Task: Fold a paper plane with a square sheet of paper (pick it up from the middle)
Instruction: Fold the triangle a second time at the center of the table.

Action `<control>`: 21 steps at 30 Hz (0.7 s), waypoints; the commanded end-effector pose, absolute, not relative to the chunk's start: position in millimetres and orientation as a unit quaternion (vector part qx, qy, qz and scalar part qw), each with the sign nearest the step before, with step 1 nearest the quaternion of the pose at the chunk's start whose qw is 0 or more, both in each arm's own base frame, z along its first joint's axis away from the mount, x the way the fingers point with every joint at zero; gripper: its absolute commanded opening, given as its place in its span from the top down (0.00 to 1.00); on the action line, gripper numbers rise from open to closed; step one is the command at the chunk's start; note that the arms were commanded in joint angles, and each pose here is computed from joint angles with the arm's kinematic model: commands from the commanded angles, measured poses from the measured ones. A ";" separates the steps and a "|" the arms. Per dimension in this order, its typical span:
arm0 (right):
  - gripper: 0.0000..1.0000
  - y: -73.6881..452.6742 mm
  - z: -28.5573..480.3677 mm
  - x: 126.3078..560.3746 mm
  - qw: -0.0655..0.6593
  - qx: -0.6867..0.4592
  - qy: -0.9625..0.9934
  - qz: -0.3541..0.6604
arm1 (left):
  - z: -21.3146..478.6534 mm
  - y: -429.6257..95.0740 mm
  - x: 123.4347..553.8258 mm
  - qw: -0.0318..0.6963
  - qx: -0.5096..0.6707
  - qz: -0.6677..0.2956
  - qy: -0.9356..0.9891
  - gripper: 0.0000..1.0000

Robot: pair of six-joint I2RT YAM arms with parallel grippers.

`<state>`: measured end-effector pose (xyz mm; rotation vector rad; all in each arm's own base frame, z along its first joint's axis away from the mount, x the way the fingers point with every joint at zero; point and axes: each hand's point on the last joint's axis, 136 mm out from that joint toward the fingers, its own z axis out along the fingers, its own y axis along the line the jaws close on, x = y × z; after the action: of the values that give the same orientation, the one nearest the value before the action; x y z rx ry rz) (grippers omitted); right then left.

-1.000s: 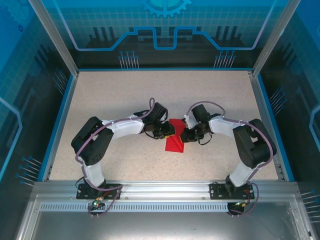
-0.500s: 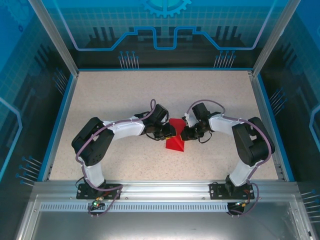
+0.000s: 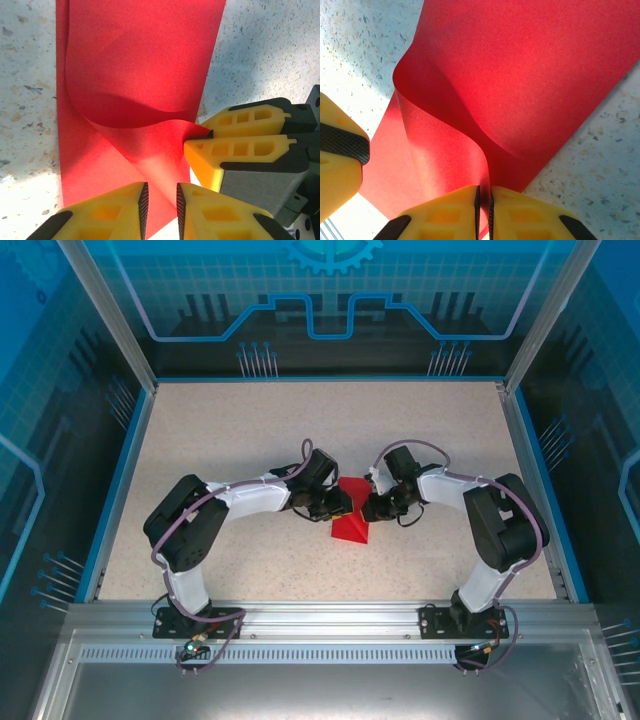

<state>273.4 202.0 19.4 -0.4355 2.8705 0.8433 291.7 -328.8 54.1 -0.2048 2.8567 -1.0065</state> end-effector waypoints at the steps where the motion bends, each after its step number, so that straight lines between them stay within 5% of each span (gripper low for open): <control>1: 0.86 195.3 20.0 274.8 0.055 -0.134 0.951 0.274 | 62.8 -337.0 296.1 0.063 -0.063 -0.341 0.936 0.75; 21: 0.89 195.8 16.9 272.8 0.049 -0.135 0.951 0.274 | 64.8 -342.8 300.8 0.063 -0.067 -0.348 0.933 0.78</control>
<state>273.1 199.5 17.3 -0.4308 2.8815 0.8207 294.6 -332.3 58.4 -0.1982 2.8446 -1.0175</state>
